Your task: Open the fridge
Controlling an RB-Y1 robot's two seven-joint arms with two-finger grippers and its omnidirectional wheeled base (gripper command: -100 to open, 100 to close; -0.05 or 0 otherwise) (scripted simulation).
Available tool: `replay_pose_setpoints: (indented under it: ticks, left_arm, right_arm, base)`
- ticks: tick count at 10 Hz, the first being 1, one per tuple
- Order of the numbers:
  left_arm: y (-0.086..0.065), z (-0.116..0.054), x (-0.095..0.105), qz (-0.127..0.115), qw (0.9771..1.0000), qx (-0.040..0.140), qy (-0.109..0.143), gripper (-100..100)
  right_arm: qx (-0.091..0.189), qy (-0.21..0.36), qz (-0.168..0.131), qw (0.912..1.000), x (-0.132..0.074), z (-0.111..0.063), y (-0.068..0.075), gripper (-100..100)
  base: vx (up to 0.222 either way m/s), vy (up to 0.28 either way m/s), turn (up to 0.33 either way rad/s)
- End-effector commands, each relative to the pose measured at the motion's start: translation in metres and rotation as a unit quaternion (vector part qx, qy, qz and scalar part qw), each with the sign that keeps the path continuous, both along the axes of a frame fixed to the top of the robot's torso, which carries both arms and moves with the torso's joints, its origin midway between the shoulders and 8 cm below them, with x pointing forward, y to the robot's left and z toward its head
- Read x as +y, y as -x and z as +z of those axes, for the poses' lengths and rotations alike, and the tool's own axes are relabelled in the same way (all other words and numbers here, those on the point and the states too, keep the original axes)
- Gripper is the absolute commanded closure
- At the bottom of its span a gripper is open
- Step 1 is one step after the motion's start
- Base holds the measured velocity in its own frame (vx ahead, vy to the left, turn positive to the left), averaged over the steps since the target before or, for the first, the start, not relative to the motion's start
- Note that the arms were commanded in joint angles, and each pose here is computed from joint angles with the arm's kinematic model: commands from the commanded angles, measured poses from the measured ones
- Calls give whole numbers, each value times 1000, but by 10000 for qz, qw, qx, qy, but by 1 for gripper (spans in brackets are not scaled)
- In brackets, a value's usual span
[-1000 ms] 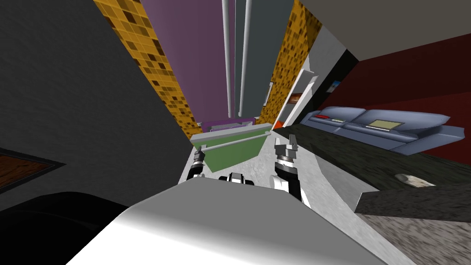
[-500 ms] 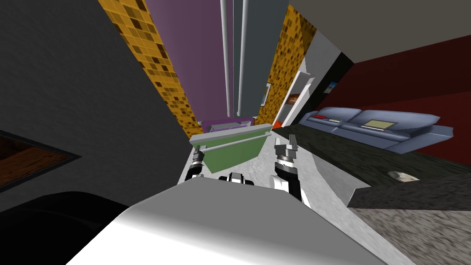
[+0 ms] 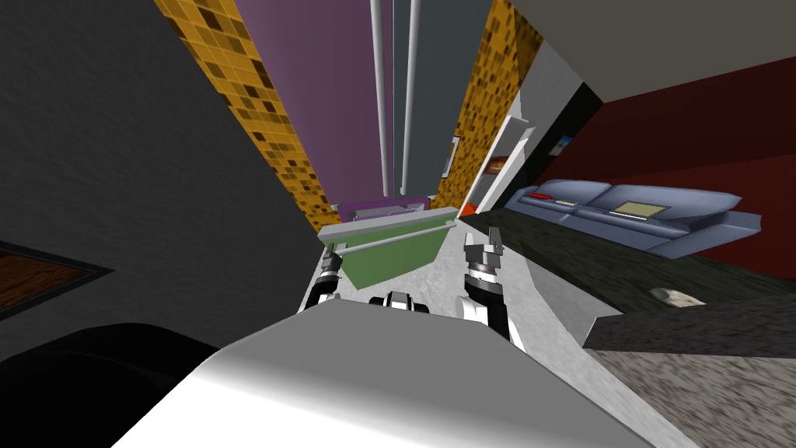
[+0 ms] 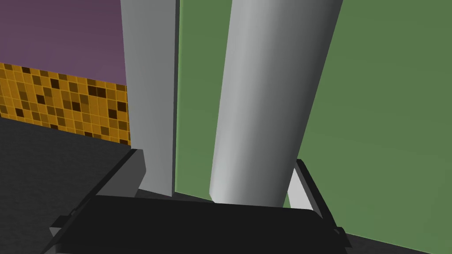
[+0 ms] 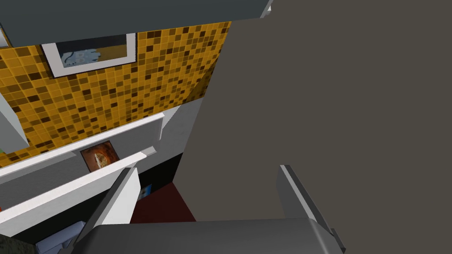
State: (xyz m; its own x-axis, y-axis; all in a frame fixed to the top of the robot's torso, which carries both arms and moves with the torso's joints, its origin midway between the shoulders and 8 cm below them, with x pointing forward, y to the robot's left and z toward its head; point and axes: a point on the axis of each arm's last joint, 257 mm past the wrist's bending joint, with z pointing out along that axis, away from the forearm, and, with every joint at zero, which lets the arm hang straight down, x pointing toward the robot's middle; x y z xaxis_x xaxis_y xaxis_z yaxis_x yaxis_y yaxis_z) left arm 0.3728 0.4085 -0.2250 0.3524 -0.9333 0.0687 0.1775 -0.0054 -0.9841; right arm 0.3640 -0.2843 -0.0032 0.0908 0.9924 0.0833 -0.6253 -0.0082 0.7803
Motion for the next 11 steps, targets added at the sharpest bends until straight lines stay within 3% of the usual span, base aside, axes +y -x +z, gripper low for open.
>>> replay_pose_setpoints:
  ticks: [1,4,5,6,11]
  left_arm:
    - [2,15,2,1,10000,-39,-19,-100]
    - [4,26,5,4,10000,-38,-27,-100]
    - [7,11,4,17,9999,119,36,-100]
    - [8,8,4,19,9999,161,51,0]
    - [10,-3,4,31,9995,293,101,0]
  right_arm:
    - [0,0,0,10000,0,0,0,0]
    - [0,0,0,10000,0,0,0,0]
    - [0,0,0,10000,0,0,0,0]
    - [0,0,0,10000,0,0,0,0]
    - [0,0,0,10000,0,0,0,0]
  base:
    - [0,-11,-13]
    - [4,-11,-8]
    - [9,1,-3]
    - [5,1,-3]
    - [0,0,0]
